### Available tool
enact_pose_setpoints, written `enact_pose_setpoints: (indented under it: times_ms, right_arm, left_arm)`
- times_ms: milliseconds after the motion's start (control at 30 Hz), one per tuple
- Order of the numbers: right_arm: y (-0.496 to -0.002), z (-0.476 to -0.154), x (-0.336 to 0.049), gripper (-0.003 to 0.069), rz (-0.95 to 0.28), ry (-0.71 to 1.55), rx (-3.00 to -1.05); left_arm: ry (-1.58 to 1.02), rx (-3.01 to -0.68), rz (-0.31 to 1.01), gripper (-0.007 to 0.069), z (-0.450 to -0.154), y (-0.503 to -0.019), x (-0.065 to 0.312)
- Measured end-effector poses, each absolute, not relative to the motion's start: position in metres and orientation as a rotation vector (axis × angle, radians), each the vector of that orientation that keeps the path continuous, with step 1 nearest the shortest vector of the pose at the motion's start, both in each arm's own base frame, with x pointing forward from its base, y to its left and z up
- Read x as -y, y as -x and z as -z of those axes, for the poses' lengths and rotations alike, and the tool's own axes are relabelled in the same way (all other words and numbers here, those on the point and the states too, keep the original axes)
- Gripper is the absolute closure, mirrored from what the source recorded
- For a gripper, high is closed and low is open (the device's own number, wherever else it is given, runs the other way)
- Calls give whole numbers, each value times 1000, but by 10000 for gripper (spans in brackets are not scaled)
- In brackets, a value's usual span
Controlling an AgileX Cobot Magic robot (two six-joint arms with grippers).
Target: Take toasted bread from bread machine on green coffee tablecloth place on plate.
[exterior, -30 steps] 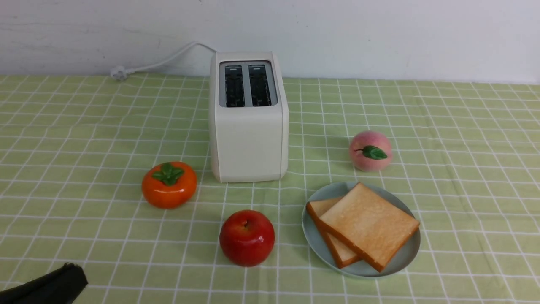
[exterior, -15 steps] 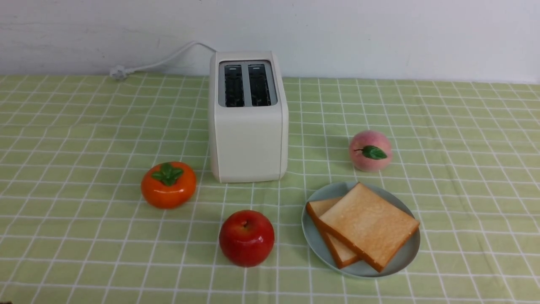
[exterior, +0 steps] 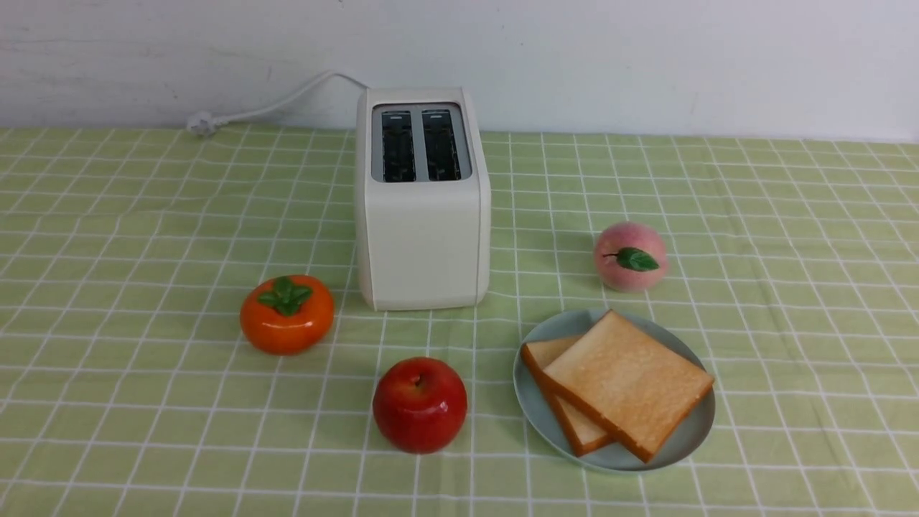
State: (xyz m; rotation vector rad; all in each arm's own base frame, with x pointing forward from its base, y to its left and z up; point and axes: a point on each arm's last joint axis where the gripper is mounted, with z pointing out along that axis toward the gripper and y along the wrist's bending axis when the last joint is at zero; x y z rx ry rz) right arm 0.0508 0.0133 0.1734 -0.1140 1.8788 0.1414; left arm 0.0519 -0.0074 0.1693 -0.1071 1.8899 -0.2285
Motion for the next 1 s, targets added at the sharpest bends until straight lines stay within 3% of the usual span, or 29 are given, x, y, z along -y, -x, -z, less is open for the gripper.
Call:
enact_pose_setpoints:
  times_ms: [1000]
  right_arm:
    - [-51,-173,-13,563,-141,114,-1879]
  left_arm:
    - [110,-1890,231,638,-169,-52,7]
